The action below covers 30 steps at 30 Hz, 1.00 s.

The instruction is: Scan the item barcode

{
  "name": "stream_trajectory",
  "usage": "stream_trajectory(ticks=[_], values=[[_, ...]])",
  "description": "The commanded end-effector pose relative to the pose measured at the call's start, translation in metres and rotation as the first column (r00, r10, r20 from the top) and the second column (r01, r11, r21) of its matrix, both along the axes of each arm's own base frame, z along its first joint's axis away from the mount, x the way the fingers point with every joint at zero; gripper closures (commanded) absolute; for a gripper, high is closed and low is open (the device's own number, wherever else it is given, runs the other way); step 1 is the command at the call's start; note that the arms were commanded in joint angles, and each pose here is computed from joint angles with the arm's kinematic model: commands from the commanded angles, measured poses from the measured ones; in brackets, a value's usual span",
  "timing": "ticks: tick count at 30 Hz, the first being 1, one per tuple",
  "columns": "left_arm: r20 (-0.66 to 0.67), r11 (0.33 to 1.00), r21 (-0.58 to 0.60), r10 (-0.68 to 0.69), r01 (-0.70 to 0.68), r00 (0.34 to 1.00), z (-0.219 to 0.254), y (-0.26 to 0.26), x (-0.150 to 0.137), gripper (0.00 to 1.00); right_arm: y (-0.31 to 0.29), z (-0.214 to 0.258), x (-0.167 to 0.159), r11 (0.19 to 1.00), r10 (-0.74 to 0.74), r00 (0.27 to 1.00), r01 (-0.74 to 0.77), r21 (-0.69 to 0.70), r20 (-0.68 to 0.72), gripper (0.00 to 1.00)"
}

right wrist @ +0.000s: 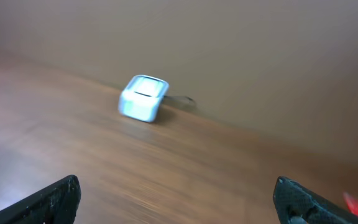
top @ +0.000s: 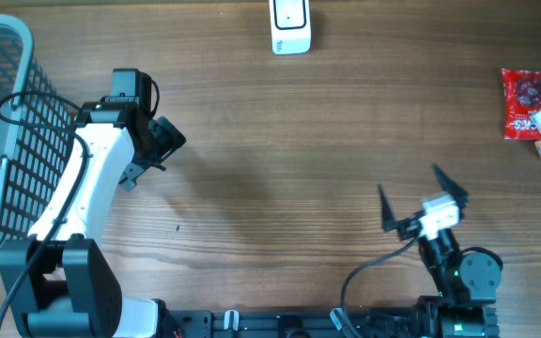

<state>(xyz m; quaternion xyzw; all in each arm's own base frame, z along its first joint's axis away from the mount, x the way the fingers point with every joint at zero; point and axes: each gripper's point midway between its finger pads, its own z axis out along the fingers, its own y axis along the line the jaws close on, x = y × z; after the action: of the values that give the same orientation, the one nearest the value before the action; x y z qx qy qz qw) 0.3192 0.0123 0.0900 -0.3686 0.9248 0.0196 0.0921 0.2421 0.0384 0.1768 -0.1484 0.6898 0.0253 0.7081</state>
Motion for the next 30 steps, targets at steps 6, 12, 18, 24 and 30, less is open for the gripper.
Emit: stream_trajectory(ticks=[6, 12, 18, 24, 30], values=[[-0.008, 1.0, 0.004, 0.02, -0.02, 1.0, -0.002, 0.003, -0.001, 0.0, -0.05, -0.002, 0.004, 0.892, -0.252, 0.963, 0.269, 0.363, -0.095, 0.0], [-0.008, 1.0, 0.004, 0.019, -0.019, 1.0, -0.002, 0.003, -0.001, 0.0, -0.05, -0.002, 0.004, 0.943, -0.267, 0.962, 0.272, 0.19, -0.052, 0.01], [-0.008, 1.0, 0.004, 0.019, -0.019, 1.0, -0.002, 0.003, -0.001, 0.0, -0.049, -0.002, 0.004, 0.948, -0.264, 0.963, 0.268, 0.172, -0.048, 0.0], [-0.008, 1.0, 0.004, 0.02, -0.02, 1.0, -0.002, 0.003, -0.001, 0.0, -0.05, -0.002, 0.004, 0.958, -0.27, 0.963, 0.271, 0.096, -0.028, 0.0], [-0.008, 1.0, 0.004, 0.019, -0.019, 1.0, -0.002, 0.003, -0.001, 0.0, -0.05, -0.001, 0.004, 0.958, -0.268, 0.963, 0.269, 0.097, -0.025, 0.0]])
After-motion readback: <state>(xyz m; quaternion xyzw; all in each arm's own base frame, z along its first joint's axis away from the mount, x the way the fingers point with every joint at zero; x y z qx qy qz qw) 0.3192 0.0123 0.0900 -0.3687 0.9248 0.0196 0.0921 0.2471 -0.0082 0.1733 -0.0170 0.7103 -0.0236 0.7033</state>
